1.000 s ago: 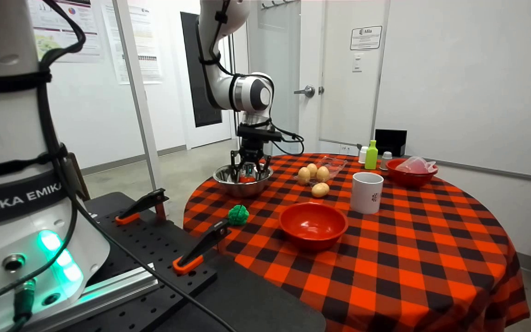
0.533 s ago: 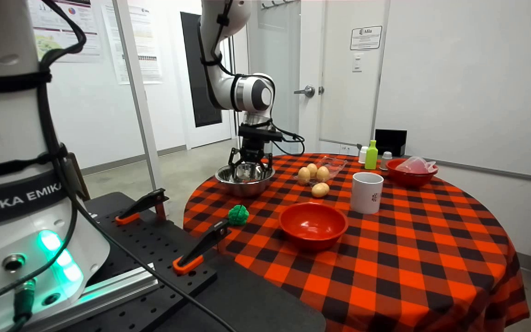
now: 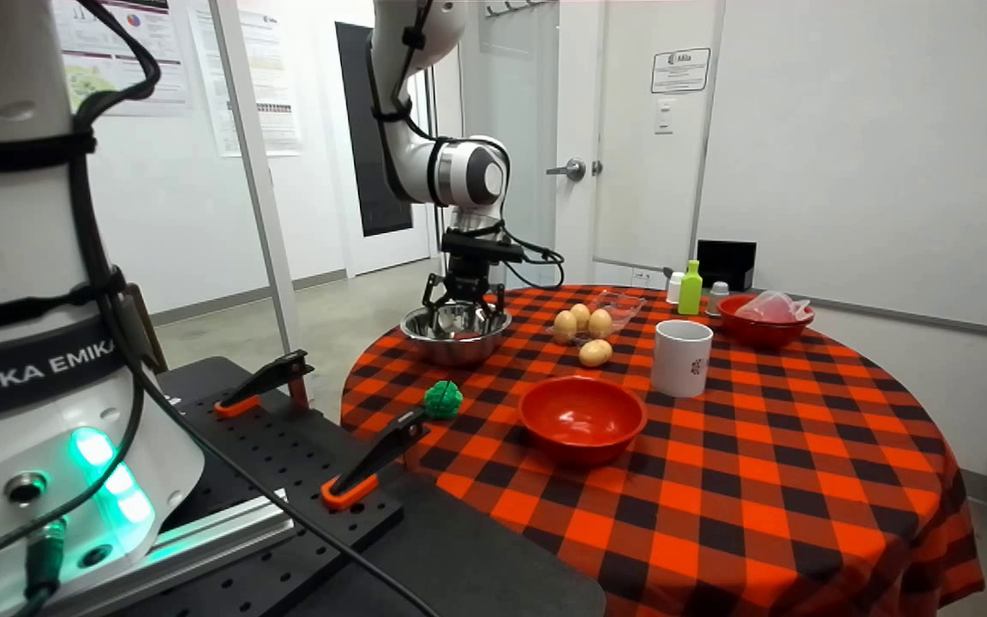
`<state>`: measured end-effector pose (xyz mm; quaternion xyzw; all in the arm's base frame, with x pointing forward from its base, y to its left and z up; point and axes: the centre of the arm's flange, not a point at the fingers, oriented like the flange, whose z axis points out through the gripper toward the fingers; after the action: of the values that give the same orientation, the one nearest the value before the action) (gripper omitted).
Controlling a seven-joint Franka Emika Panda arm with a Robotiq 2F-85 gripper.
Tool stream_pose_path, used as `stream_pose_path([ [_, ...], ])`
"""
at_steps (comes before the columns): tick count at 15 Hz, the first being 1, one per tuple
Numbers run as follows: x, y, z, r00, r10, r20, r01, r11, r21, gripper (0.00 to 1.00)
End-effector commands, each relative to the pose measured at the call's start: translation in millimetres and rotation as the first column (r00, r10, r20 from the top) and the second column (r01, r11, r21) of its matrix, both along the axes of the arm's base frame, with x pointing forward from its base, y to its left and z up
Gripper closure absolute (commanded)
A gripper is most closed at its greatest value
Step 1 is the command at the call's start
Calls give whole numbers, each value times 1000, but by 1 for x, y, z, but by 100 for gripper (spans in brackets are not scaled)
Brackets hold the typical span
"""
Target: Put the tomato inside the silver bowl
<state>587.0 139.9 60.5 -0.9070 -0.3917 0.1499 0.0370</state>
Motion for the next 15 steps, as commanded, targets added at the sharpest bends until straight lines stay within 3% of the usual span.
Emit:
stream_pose_path([
  [1, -4, 4, 23, 1000, 23, -2, -23, 1000, 15, 0],
  [10, 0, -13, 83, 995, -24, 99, 27, 999, -30, 0],
  [15, 14, -23, 83, 993, -39, 110, 42, 999, -33, 0],
])
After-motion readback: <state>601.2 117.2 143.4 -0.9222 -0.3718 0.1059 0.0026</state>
